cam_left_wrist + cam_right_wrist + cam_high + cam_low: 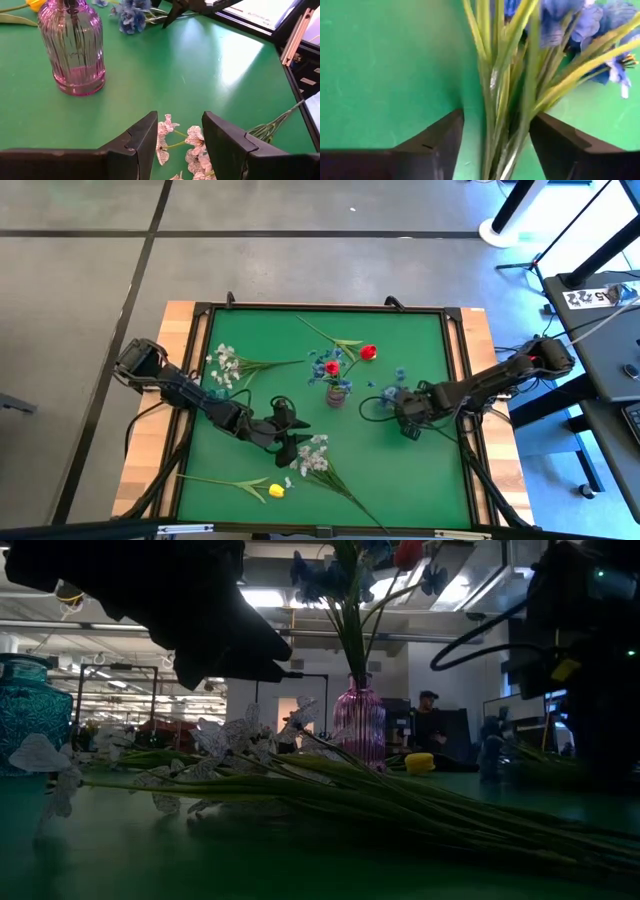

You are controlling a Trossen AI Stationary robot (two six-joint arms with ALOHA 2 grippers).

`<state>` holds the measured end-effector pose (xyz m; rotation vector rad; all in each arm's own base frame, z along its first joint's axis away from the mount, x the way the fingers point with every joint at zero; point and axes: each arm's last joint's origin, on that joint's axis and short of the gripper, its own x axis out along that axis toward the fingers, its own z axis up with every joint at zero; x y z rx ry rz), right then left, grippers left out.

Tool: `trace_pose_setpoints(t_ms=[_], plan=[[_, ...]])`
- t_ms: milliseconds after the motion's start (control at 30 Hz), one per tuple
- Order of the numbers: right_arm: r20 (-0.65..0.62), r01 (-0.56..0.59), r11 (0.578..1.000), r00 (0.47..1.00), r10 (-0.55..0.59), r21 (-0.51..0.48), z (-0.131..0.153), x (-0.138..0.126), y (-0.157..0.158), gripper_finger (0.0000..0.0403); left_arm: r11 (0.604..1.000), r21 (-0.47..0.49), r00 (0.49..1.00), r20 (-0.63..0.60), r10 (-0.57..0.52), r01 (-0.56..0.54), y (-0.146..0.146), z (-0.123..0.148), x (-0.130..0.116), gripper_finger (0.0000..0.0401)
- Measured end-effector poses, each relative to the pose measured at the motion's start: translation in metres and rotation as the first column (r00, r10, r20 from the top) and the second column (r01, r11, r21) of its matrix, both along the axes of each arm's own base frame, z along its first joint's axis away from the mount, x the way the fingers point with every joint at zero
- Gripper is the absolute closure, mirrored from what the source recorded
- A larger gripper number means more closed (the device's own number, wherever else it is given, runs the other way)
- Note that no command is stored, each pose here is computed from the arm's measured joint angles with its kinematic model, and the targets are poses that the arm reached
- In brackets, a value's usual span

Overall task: Sort flowers into vase by color
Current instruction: Put the blue flowers into the purple vase

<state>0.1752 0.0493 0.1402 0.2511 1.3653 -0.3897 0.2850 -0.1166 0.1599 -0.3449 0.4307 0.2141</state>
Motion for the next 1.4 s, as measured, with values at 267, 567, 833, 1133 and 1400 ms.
trace_pose_setpoints(t_ms=[267, 567, 833, 1133, 1400], plan=[[0.032, 0.014, 1.0, 0.999, -0.013, -0.016, -0.003, 0.001, 0.0, 0.0239, 1.0, 0.004, 0.999, 0.024, 0.028, -0.028, 0.0, 0.002, 0.001, 0.025], [0.399, -0.135, 0.991, 0.908, 0.127, -0.007, 0.05, 0.023, 0.017, 0.0378, 0.997, 0.022, 0.997, 0.046, 0.067, -0.068, 0.0, 0.003, 0.0, 0.025], [0.837, -0.324, 0.946, 0.509, 0.201, -0.029, 0.144, -0.004, 0.05, 0.0393, 0.989, 0.083, 0.991, 0.065, 0.114, -0.12, 0.018, 0.006, 0.008, 0.025], [0.896, -0.184, 0.878, -0.065, 0.438, -0.442, 0.18, 0.0, 0.063, 0.0394, 0.983, 0.177, 0.997, 0.053, -0.058, 0.048, 0.066, -0.009, 0.035, 0.025], [0.763, -0.038, 0.776, -0.225, 0.607, -0.629, 0.155, 0.048, 0.048, 0.0392, 0.981, 0.19, 0.999, -0.008, -0.05, 0.051, 0.076, -0.025, 0.038, 0.025]])
